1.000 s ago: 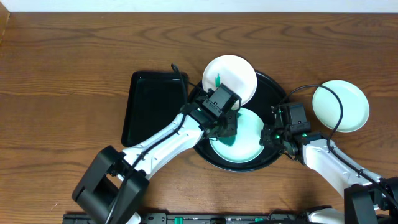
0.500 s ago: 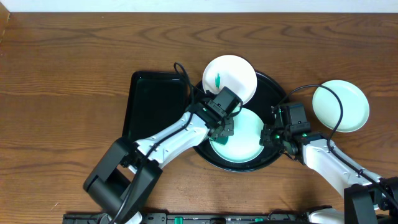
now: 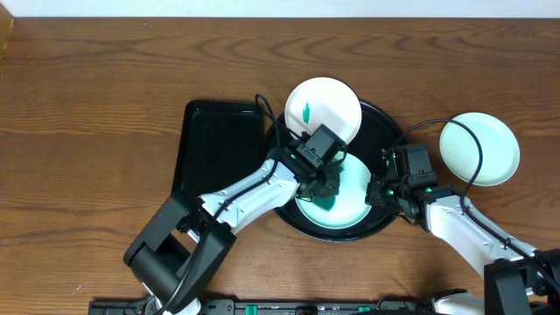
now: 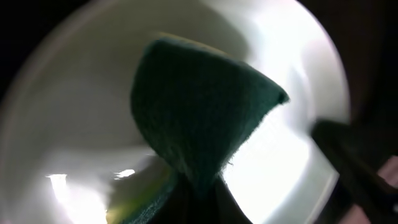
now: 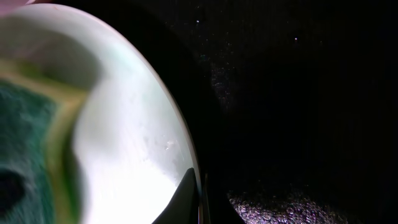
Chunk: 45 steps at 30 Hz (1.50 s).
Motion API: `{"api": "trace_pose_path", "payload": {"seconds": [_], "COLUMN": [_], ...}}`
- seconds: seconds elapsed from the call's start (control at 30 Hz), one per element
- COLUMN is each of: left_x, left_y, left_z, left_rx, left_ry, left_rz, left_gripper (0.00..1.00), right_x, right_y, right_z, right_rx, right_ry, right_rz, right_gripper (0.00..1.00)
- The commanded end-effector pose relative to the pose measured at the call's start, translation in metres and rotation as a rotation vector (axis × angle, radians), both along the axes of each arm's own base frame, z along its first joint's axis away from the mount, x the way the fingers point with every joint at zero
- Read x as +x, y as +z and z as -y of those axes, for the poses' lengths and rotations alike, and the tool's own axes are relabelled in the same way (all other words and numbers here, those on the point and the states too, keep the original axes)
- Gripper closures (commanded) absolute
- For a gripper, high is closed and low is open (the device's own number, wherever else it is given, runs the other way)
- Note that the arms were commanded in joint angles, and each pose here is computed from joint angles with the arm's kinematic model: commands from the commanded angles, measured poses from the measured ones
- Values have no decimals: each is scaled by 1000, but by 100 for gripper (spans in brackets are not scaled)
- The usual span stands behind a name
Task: Clean dirty plates on tray and stack at the side
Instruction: 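Scrub the mint plate with the sponge in the left gripper, then return the sponge with the left gripper over the black tray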
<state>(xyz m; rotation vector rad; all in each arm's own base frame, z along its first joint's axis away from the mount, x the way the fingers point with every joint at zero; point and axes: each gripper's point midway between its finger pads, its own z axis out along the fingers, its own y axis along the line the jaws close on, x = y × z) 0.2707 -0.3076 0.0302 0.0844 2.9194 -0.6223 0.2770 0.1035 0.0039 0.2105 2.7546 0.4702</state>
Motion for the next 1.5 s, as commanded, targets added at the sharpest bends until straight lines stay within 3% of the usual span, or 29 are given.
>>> {"api": "trace_pose_path", "payload": {"seconds": [0.0, 0.3, 0.67, 0.9, 1.03, 1.47], "left_x": [-19, -16, 4, 24, 32, 21], "left_y": [-1, 14, 63, 82, 78, 63], "left_z": [15, 16, -12, -72, -134, -275], "left_rx": [-78, -100, -77, -27, 47, 145], "left_ry": [-55, -57, 15, 103, 210, 553], "left_rz": [-84, -52, 100, 107, 45, -174], "left_gripper": [92, 93, 93, 93, 92, 93], "right_x": [-4, -4, -4, -4, -4, -5], "right_y": [-2, -2, -3, -3, -3, -3], "right_z": [-3, -3, -3, -3, -3, -2], "right_rx": [-2, -3, -3, -4, -4, -5], "right_ry": [19, 19, 19, 19, 19, 19], "right_rz": [-5, -5, -7, -8, -8, -12], "right_gripper": [99, 99, 95, 91, 90, 91]}}
